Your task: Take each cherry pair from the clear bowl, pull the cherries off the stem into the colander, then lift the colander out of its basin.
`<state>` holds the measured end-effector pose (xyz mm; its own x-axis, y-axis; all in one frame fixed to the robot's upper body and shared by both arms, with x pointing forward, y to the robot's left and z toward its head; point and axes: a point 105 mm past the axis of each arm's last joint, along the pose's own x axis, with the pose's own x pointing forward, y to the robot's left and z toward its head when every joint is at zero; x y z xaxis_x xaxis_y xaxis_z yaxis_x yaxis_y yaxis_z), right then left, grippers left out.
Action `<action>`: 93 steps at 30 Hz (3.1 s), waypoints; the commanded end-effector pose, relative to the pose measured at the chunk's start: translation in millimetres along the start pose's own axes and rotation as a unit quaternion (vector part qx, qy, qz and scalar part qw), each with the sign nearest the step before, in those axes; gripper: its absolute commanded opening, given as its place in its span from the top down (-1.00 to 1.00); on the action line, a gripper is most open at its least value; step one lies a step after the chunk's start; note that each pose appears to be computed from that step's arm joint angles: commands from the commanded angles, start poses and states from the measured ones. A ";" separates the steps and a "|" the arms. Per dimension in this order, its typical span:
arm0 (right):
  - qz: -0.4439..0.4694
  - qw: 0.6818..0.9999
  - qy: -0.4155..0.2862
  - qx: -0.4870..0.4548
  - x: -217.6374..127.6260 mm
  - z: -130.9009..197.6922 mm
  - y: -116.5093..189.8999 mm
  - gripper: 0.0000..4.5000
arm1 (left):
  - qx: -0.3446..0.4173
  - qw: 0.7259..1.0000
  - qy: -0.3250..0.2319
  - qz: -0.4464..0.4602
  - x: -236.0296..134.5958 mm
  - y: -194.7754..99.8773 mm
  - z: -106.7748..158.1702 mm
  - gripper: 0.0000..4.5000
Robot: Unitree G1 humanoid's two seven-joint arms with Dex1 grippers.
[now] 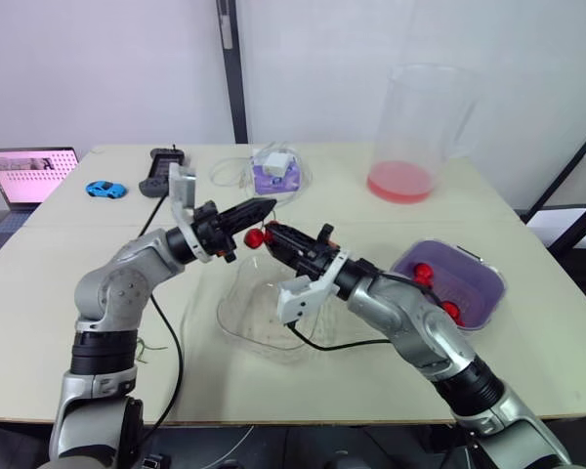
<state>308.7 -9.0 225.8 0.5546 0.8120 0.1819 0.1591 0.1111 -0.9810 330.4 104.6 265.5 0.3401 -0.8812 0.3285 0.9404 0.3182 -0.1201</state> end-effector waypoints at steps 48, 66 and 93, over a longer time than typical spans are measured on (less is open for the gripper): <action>0.138 0.658 0.006 0.740 -20.0 6.1 -21.3 -0.16 | 0.019 0.989 0.053 -0.136 -9.9 -42.8 5.0 1.00; 0.168 0.637 0.044 0.751 -29.2 3.3 1.3 0.24 | 0.023 0.991 0.044 -0.128 -8.9 -39.4 7.3 1.00; 0.220 0.681 0.373 0.591 -199.5 -146.8 -21.8 0.24 | 0.024 0.992 0.025 -0.120 -8.2 -33.4 5.3 1.00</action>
<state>314.4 -251.7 218.8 0.6581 0.4795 -0.5805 -0.6800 0.7095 -0.1849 298.8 100.1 262.6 0.1149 -0.9547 0.2746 0.9932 0.1056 -0.0482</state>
